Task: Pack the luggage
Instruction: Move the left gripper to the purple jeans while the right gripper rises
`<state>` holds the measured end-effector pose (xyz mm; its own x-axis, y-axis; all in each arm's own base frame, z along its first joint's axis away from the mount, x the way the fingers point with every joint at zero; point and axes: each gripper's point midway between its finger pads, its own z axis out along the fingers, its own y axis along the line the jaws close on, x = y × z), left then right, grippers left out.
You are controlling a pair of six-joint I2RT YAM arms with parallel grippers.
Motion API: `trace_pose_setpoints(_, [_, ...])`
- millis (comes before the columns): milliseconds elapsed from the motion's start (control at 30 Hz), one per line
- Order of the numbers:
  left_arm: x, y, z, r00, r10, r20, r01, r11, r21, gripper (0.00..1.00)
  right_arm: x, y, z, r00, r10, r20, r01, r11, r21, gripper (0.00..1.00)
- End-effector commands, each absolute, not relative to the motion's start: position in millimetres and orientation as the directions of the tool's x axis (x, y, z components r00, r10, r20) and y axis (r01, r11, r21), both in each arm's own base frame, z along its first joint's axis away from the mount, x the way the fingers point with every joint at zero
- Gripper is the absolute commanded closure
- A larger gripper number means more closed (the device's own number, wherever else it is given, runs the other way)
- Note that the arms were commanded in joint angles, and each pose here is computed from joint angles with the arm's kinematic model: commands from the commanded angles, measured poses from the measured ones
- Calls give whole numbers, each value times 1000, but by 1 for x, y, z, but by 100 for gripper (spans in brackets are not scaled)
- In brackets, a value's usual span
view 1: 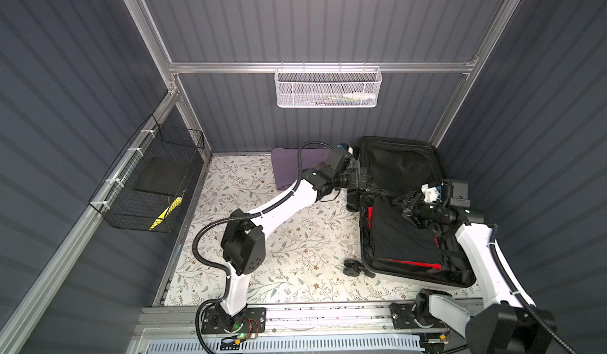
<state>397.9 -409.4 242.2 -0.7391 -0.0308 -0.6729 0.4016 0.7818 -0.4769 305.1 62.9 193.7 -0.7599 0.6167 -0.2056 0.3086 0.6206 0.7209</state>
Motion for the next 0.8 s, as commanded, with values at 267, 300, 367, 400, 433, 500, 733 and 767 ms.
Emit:
trace_pose_setpoints(267, [411,-284,215,-748,-37,-663,247,911,-329,0,354,101,147,-782,603,-158,322,609,725,28])
trace_pose_setpoints(300, [411,-277,214,-749,-40,-661,238,916,-325,0,356,103,141,-786,600,-150,328,610,721,28])
trace_pose_setpoints(367, [411,-265,210,-754,-40,-656,223,923,-313,0,357,107,129,-793,596,-130,342,611,715,28])
trace_pose_setpoints(400, [411,-261,208,-755,-38,-655,220,926,-306,0,357,108,124,-794,597,-120,349,607,713,28])
trace_pose_setpoints(433, [411,-256,206,-758,-35,-652,214,930,-300,0,357,109,119,-794,598,-111,355,605,713,28])
trace_pose_setpoints(500, [412,-250,201,-763,-30,-645,207,935,-287,0,357,109,113,-795,598,-103,362,603,710,28])
trace_pose_setpoints(733, [423,-235,185,-779,-2,-627,192,951,-242,0,360,109,136,-811,562,-162,300,638,709,25])
trace_pose_setpoints(767, [425,-234,182,-780,5,-626,192,953,-232,0,360,108,143,-810,557,-184,287,650,704,24])
